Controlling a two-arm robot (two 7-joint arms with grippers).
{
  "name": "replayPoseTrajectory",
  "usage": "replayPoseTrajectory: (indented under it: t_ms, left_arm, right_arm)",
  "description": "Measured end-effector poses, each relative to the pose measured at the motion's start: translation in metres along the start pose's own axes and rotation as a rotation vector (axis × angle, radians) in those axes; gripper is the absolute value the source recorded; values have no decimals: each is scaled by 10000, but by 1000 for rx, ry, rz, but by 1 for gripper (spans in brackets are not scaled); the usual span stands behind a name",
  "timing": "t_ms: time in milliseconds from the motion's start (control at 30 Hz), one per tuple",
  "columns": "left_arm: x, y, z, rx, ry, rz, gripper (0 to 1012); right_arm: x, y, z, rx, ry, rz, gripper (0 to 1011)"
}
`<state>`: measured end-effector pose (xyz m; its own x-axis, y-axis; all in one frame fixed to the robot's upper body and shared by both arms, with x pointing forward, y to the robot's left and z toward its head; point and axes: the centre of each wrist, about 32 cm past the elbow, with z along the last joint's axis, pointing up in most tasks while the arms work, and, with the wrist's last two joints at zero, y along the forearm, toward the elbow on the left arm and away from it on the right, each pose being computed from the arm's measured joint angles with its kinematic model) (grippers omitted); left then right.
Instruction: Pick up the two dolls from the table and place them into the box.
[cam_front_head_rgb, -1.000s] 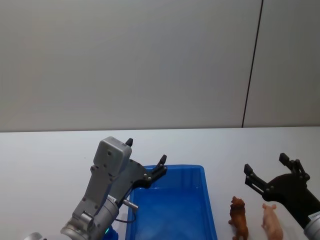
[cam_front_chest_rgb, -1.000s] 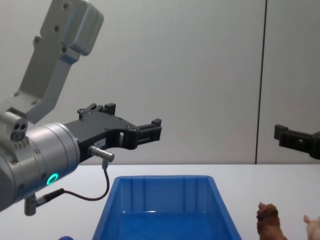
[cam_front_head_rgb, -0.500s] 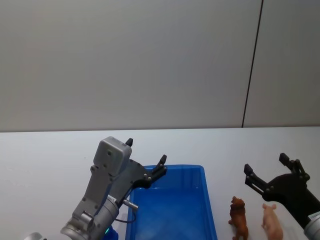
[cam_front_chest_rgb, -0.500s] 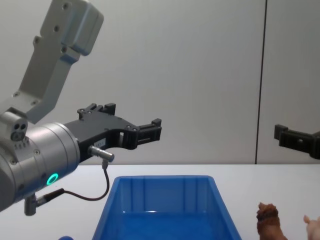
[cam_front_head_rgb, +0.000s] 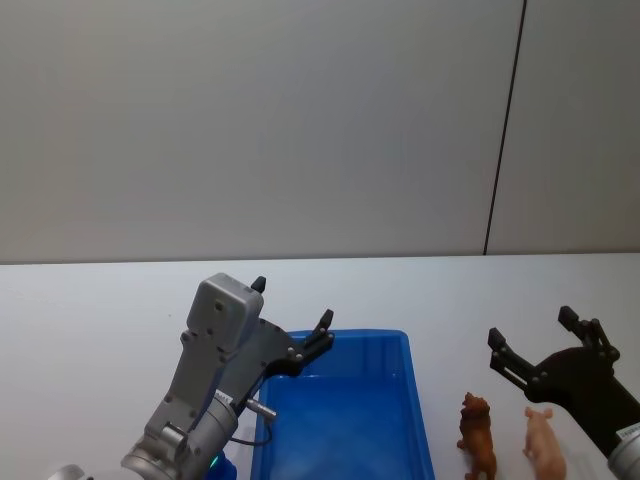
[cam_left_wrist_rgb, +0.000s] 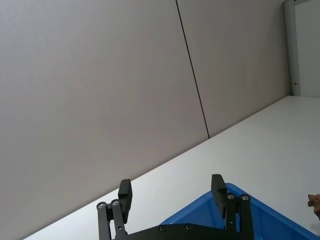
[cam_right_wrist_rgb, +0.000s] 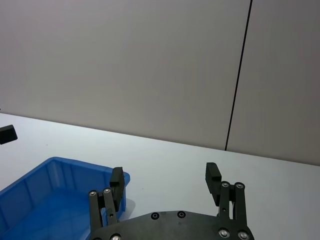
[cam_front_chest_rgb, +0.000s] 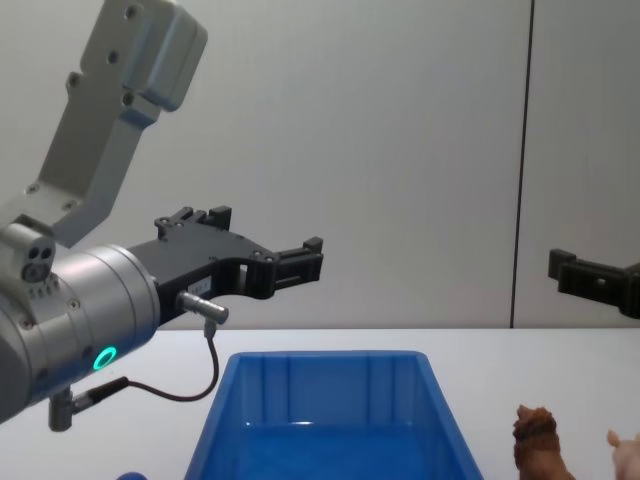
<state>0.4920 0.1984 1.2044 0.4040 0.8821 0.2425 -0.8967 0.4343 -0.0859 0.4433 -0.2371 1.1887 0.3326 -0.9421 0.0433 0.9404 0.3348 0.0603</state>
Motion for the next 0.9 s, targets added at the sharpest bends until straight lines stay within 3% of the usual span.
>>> replayPoseTrajectory:
  t_ms: [900]
  left_arm:
    - [0, 0, 0, 0, 0, 0, 1001]
  right_arm:
    - [0, 0, 0, 0, 0, 0, 1001]
